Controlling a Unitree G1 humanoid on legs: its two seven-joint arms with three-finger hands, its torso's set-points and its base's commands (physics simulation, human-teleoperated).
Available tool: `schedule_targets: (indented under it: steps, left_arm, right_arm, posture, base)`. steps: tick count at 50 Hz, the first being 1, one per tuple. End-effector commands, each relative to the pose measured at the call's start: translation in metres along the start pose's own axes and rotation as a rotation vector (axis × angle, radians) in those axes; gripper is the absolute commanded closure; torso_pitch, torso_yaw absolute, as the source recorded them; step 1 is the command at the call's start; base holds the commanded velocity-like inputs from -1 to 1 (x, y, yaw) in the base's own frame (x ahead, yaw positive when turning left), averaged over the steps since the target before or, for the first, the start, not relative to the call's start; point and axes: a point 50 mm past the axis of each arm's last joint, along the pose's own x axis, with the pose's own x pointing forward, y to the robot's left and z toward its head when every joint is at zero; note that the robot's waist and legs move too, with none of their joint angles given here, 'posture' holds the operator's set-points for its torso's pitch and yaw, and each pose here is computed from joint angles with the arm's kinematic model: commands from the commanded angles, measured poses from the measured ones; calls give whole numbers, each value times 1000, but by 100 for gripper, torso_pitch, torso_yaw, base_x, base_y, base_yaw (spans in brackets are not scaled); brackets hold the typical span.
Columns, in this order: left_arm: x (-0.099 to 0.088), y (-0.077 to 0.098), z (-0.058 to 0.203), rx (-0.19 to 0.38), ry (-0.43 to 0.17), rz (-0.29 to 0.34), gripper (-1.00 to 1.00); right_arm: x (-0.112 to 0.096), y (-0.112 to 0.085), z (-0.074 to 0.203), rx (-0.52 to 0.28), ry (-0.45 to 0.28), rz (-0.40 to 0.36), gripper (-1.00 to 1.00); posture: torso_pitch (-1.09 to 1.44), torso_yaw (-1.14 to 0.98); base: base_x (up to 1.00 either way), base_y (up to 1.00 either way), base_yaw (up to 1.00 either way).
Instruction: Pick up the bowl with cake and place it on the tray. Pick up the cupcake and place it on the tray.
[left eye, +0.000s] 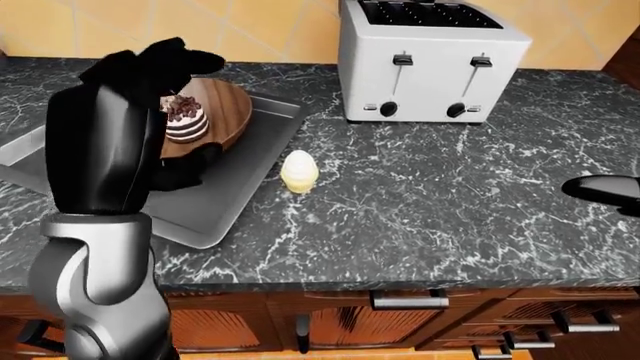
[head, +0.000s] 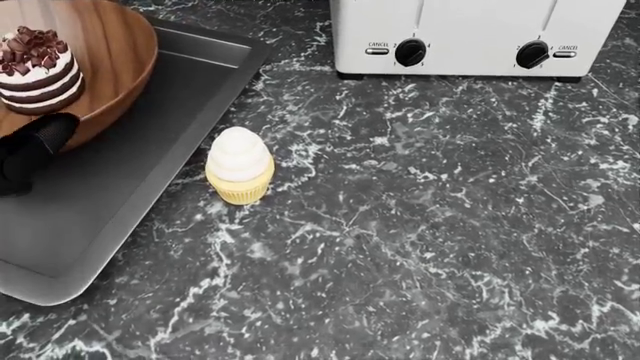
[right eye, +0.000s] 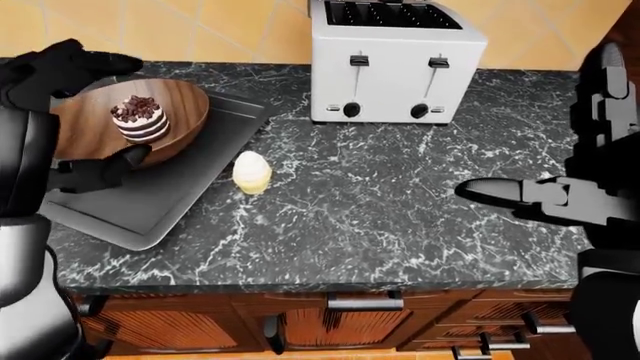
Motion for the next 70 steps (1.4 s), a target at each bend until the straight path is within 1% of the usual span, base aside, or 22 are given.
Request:
schedule_targets:
  steps: [1, 7, 9, 10, 13, 22, 29, 31, 32, 34, 35, 36, 39, 42, 49, 53, 54, 55, 60, 61, 68, 70]
  left_arm:
    - [4, 9, 9, 19, -29, 36, -13]
    - [10, 15, 28, 0, -80, 32, -14]
    - [11, 14, 33, -11, -93, 20, -15]
    - [15, 10, 56, -33, -172, -42, -11]
    - [13, 8, 68, -37, -205, -73, -9]
    - [12, 4, 82, -48, -253, -127, -7]
    - [12, -2, 93, -44, -301, -220, -4]
    - [10, -4, 96, -45, -315, -255, 6]
    - [9, -4, 97, -43, -319, -263, 5]
    - [10, -4, 98, -41, -323, -269, 2]
    - [11, -3, 99, -39, -328, -273, -10]
    - [12, 1, 102, -46, -333, -270, -9]
    - [13, 3, 104, -40, -341, -283, -12]
    - [15, 3, 108, -23, -352, -313, -15]
    - [16, -9, 108, 4, -361, -390, -19]
    - [20, -19, 105, 6, -353, -432, -14]
    - [20, -19, 105, 6, -353, -433, -14]
    - [19, -24, 104, 7, -349, -458, -15]
    - [24, -30, 101, 9, -339, -472, -21]
    - [24, -31, 101, -1, -335, -475, -29]
    - [30, -42, 95, -1, -315, -497, -28]
    - [31, -49, 89, 1, -302, -514, -26]
  right_arm:
    - [0, 0, 9, -10, -59, -1, -100]
    - [0, 0, 8, -9, -58, 0, -100]
    - [0, 1, 8, -8, -58, 0, -100]
    - [-1, 0, 7, -7, -57, 0, -100]
    - [-1, 0, 7, -6, -56, -2, -100]
    - [-1, -1, 10, -5, -59, -4, -100]
    - [-1, -1, 11, -3, -61, -4, -100]
    - [-1, -1, 11, -2, -60, -4, -100]
    - [-1, -1, 11, -2, -60, -4, -100]
    - [-1, -1, 10, -1, -60, -4, -100]
    - [-1, -1, 11, -1, -60, -4, -100]
    - [-1, -1, 11, -1, -61, -4, -100]
    - [-2, -1, 10, 0, -59, -4, -100]
    - [-1, 0, 10, 1, -59, -3, -100]
    - [-2, 0, 8, 2, -56, -3, -100]
    - [-2, 0, 8, 3, -55, -4, -100]
    - [-2, 0, 8, 3, -55, -4, -100]
    - [-2, 0, 8, 3, -55, -5, -100]
    - [-2, 0, 8, 3, -55, -5, -100]
    - [-2, -1, 7, 4, -54, -6, -100]
    - [-2, -1, 7, 6, -53, -7, -100]
    - [-2, -1, 8, 5, -54, -7, -100]
  posture:
    - [0, 0]
    - [0, 0]
    - [0, 0]
    - [0, 0]
    - [0, 0]
    - [0, 0]
    - [0, 0]
    - [0, 0]
    - [0, 0]
    - [0, 0]
    - [0, 0]
    - [0, 0]
    - [0, 0]
    - [0, 0]
    - [0, 0]
    - [0, 0]
    - [0, 0]
    - [0, 0]
    - [0, 0]
    - [0, 0]
    - [0, 0]
    - [0, 0]
  base:
    - [0, 0, 0]
    - [0, 0, 0]
    - [0, 0, 0]
    - [0, 0, 0]
    - [0, 0, 0]
    - [0, 0, 0]
    - [0, 0, 0]
    - [0, 0, 0]
    - [0, 0, 0]
    - [0, 0, 0]
    - [0, 0, 0]
    - [0, 0, 0]
    - [0, 0, 0]
    - [0, 0, 0]
    - [0, 0, 0]
    - [0, 0, 0]
    - [0, 0, 0]
    - [0, 0, 0]
    - [0, 0, 0]
    - [0, 0, 0]
    - [0, 0, 0]
    - [0, 0, 0]
